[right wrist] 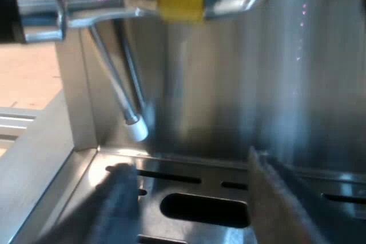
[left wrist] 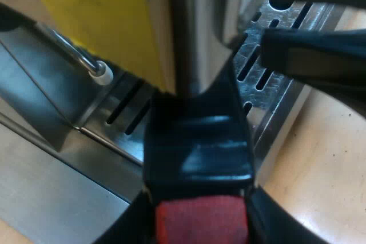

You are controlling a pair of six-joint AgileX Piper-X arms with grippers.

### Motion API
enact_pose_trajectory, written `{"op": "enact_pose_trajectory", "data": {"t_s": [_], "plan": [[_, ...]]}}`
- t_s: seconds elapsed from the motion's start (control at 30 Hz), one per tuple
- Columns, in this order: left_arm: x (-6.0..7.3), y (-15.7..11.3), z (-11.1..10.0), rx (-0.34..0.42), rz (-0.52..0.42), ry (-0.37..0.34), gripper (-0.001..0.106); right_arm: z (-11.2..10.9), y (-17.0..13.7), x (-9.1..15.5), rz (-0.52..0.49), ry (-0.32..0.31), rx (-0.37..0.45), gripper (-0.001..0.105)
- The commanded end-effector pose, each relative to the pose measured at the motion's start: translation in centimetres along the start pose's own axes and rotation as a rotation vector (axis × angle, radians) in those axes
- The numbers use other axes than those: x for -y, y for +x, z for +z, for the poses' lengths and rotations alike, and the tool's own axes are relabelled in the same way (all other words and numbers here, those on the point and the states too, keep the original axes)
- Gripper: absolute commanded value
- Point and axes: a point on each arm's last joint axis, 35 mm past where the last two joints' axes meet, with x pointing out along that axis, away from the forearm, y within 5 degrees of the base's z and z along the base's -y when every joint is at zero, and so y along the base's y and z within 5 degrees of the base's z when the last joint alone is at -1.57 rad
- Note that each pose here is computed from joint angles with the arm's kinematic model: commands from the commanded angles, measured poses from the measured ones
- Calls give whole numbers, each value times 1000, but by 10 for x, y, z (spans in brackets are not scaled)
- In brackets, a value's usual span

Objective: Put the handle in the coffee machine

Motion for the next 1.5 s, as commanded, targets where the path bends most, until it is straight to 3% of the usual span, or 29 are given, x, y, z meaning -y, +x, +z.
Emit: {"op": "enact_pose_trajectory", "data": {"t_s": [0.03, 0.17, 0.4, 0.5, 0.77, 0.97, 1.5], "plan": [[8, -14, 18, 112, -55, 63, 0, 0, 4, -1, -19, 32, 42, 36], [8, -14, 17, 108, -58, 60, 0, -7, 15, -1, -64, 79, 82, 36], [8, -14, 17, 106, -60, 58, 0, -5, 35, -5, -104, 92, 117, 36], [9, -14, 16, 99, -65, 49, 0, -3, 47, -6, -166, 112, 117, 36], [10, -14, 14, 88, -73, 38, 0, 10, 63, -5, -191, 149, 147, 36], [10, -14, 14, 87, -74, 36, 0, 19, 73, 2, -167, 126, 172, 36], [10, -14, 14, 87, -74, 36, 0, 37, 64, 2, -190, 156, 287, 36]]}}
